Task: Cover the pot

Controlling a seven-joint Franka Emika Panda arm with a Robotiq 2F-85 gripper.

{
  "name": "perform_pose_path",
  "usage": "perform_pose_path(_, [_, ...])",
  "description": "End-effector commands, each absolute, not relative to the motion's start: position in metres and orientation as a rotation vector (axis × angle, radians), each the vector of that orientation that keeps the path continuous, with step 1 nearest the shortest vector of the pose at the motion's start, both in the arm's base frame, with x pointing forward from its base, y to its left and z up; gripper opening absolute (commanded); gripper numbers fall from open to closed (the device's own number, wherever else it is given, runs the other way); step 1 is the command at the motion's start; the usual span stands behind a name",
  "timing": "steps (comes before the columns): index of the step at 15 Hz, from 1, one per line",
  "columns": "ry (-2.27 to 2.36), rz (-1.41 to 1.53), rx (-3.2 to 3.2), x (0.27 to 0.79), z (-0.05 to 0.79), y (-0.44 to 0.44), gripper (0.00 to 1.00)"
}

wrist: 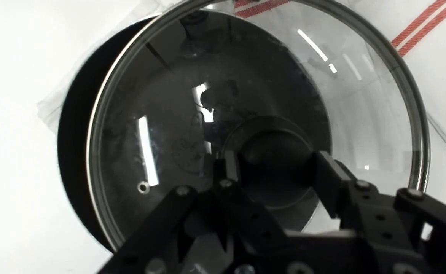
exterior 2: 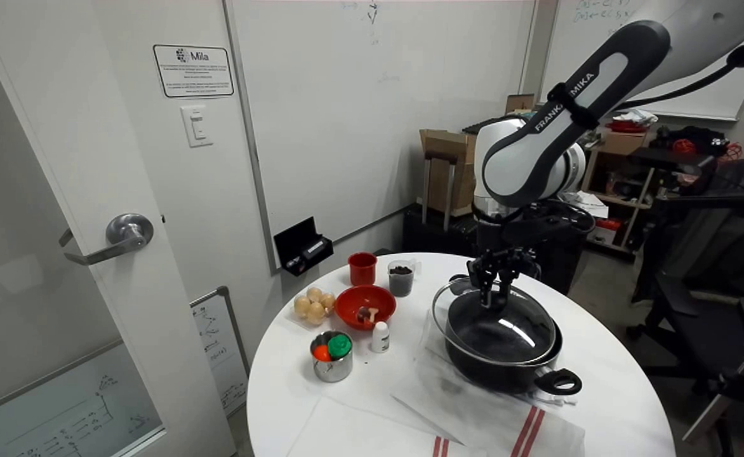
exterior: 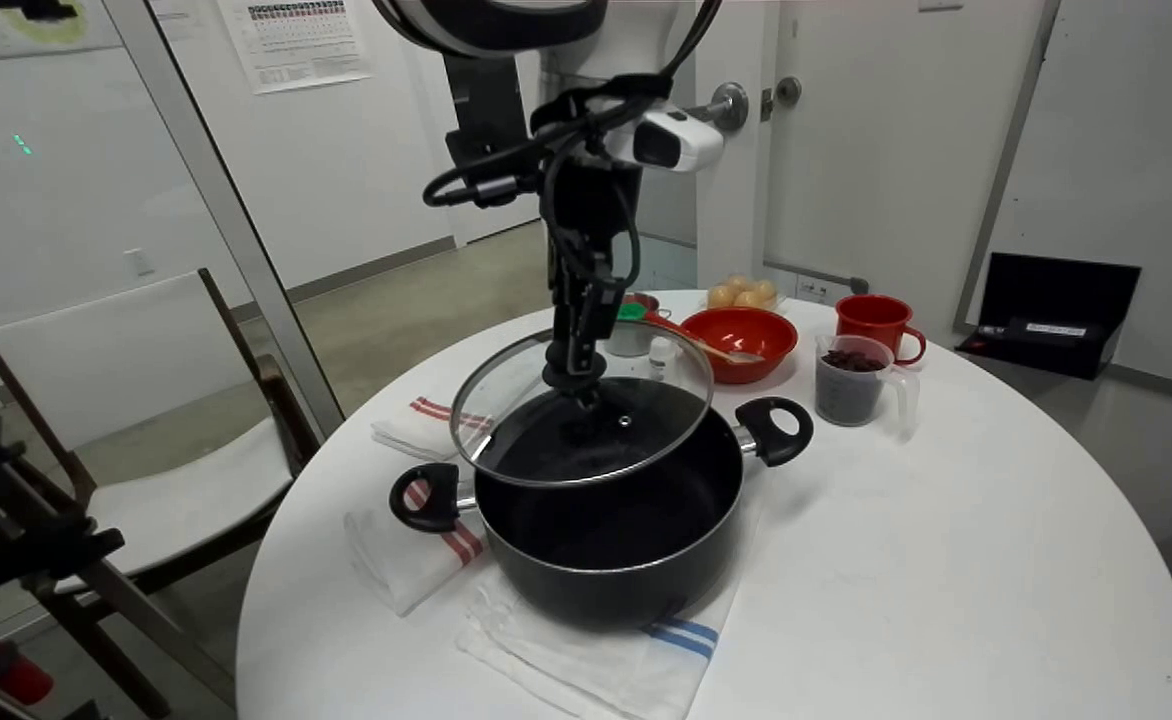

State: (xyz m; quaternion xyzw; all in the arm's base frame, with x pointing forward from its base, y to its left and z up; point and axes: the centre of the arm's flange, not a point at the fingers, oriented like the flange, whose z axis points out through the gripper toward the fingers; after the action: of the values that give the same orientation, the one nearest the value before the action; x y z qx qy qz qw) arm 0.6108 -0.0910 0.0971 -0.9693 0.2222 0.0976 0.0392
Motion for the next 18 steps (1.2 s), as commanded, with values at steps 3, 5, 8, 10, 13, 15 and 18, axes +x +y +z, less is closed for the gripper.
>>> perform_pose_path(3, [0.816,0.325,-2.912,0.598,0.107,-0.108,0.25])
perform_pose_path(5, [0.843,0.333,-2.898,0.596,0.104,-0.114,0.25])
perform_pose_path(8, [0.883,0.352,-2.869,0.595,0.098,-0.122,0.25])
perform_pose_path(10, [0.908,0.367,-2.85,0.594,0.094,-0.128,0.25])
perform_pose_path(13, [0.942,0.379,-2.823,0.593,0.088,-0.135,0.25])
perform_pose_path(15, [0.957,0.384,-2.813,0.592,0.086,-0.138,0.25])
perform_pose_path(18, [0.973,0.387,-2.801,0.593,0.084,-0.142,0.25])
